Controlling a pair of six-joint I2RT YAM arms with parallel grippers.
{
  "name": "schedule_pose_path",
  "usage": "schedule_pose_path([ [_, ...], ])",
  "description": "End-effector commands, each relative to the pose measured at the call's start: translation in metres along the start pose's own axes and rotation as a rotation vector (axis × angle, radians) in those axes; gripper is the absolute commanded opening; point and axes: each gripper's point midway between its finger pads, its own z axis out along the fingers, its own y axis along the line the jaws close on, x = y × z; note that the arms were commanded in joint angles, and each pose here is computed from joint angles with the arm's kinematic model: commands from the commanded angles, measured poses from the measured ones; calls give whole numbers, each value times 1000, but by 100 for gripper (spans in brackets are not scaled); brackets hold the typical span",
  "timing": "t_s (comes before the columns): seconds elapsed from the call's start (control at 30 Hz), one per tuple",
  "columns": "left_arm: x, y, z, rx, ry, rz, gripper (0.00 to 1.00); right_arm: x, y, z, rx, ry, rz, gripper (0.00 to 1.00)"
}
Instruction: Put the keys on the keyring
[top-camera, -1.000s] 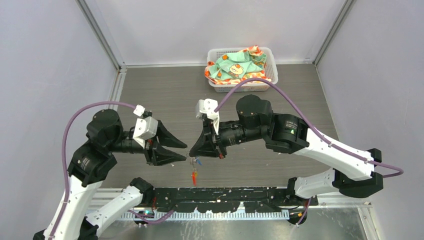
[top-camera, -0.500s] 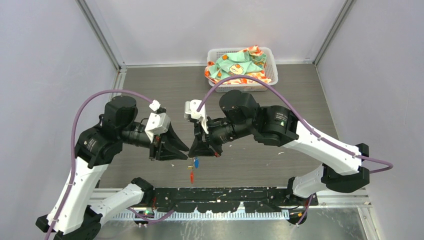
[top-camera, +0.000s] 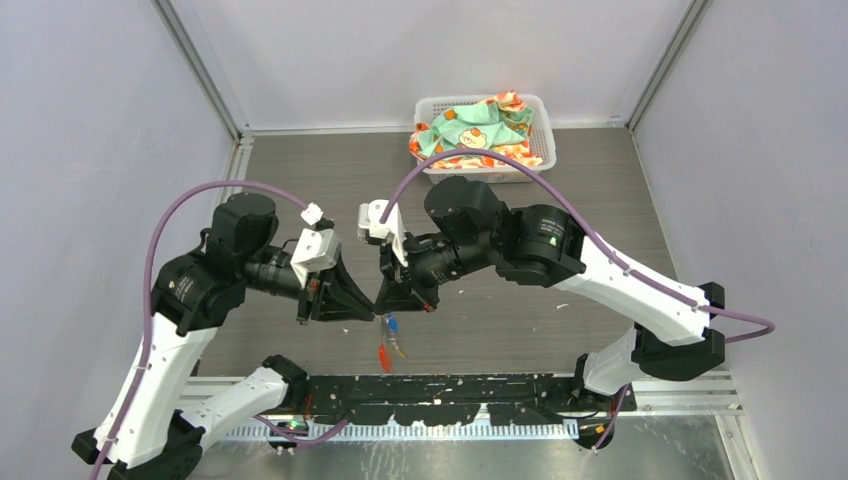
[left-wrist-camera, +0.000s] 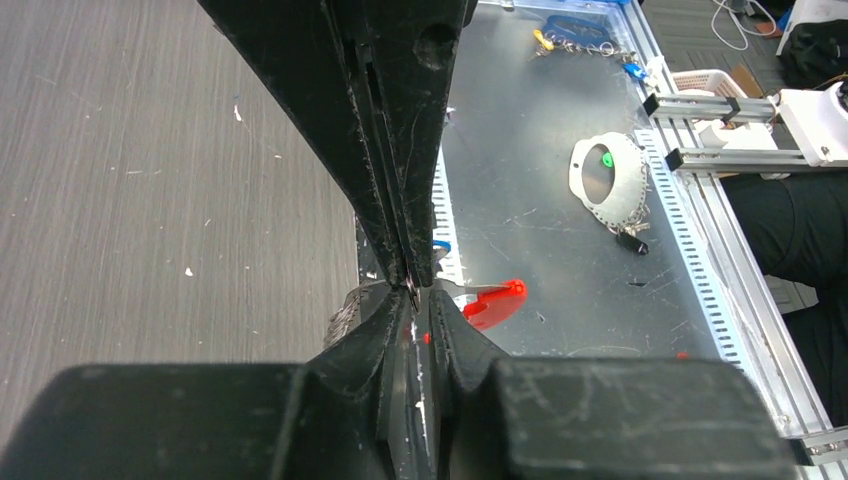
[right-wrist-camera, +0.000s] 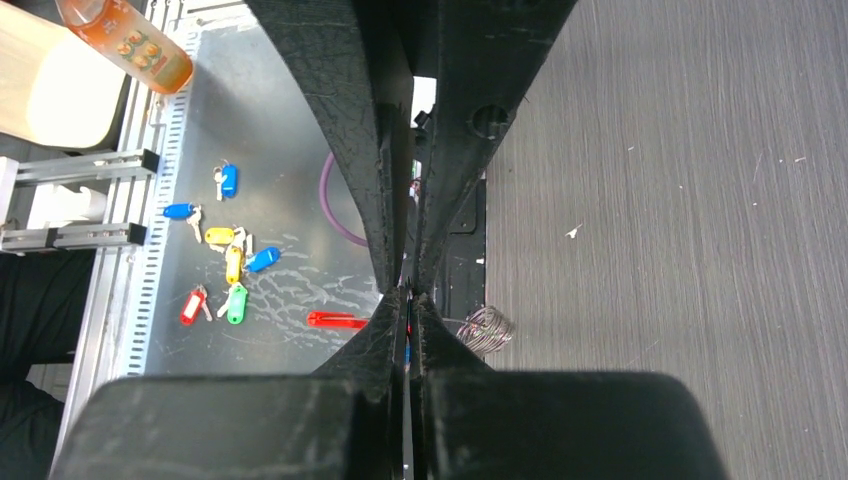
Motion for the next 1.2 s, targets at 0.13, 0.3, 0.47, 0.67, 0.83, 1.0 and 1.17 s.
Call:
schedule_pose_path([
  [0.13,-10,-3,-1,10,-25,45,1,-22,8,-6,-24,-60,-30,10],
  [0.3,-15,12,-2,-81,-53,75,0,-33,9,-15,1,-133,-7,42],
  [0.47,-30,9,-3,-111,-164,95,0,-41,7,-46,55,-282,32,53],
  [0.67,-47,2,-3,-74,-221,67,0,-31,-2,-68,114,-374,97,53],
  [0.83,-50,-2,-3,-51,-227,65,0,-28,-5,-68,114,-399,111,54],
  [1.0,-50,-2,-4,-59,-229,67,0,-40,2,-65,60,-431,95,53],
  [1.17,-51,-5,-4,-55,-231,71,0,-38,0,-56,41,-419,101,49],
])
